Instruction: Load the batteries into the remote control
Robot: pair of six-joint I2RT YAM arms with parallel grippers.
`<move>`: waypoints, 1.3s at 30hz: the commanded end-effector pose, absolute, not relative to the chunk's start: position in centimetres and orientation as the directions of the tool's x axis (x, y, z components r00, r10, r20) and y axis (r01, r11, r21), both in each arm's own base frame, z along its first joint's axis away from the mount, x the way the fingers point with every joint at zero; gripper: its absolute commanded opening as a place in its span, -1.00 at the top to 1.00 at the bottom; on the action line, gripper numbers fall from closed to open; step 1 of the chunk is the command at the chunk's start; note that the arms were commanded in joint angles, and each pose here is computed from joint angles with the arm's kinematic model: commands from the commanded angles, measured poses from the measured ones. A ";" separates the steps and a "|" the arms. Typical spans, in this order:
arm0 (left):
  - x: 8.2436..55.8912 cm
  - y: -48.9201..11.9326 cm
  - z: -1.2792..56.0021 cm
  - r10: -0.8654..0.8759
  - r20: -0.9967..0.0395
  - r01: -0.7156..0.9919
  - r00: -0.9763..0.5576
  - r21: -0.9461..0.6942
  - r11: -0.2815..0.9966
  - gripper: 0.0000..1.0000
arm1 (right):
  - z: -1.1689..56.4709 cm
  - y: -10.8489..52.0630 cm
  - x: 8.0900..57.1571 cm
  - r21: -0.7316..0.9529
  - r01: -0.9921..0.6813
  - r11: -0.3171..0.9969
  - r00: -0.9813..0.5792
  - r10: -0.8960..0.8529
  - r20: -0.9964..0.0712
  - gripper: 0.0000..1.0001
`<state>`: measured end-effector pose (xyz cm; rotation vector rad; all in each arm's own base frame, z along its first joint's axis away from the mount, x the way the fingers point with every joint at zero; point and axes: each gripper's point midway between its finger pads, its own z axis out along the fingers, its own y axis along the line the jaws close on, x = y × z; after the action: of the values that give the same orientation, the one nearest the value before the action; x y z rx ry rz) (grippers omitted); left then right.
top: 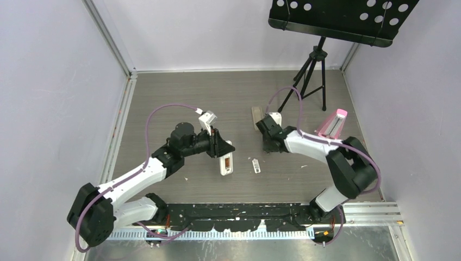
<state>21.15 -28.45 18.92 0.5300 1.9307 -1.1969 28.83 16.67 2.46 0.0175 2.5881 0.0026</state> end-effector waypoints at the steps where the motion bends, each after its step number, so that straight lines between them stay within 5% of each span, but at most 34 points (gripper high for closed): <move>1: 22.4 -29.0 19.9 -0.142 -0.765 0.633 -0.628 -0.608 0.479 1.00 | 8.4 19.9 29.8 0.126 -0.048 0.991 -0.695 0.057 -0.716 0.81; 14: 23.8 -29.0 17.8 -0.247 -0.596 0.398 -0.764 -0.737 0.546 1.00 | 19.4 29.0 23.9 0.411 -0.362 0.837 -0.424 0.245 -0.872 0.81; 24: 23.8 -28.9 17.6 -0.265 -0.510 0.291 -0.818 -0.765 0.575 1.00 | 21.0 32.0 20.6 0.483 -0.518 0.706 -0.403 0.297 -0.866 0.77; 39: 23.9 -28.9 19.2 -0.316 -0.445 0.242 -0.838 -0.821 0.517 1.00 | 20.3 32.6 19.6 0.490 -0.553 0.674 -0.418 0.285 -0.863 0.77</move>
<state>23.26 -28.30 15.81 -0.0624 2.2900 -1.2314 19.42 32.03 18.31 -0.2446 1.8476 0.8877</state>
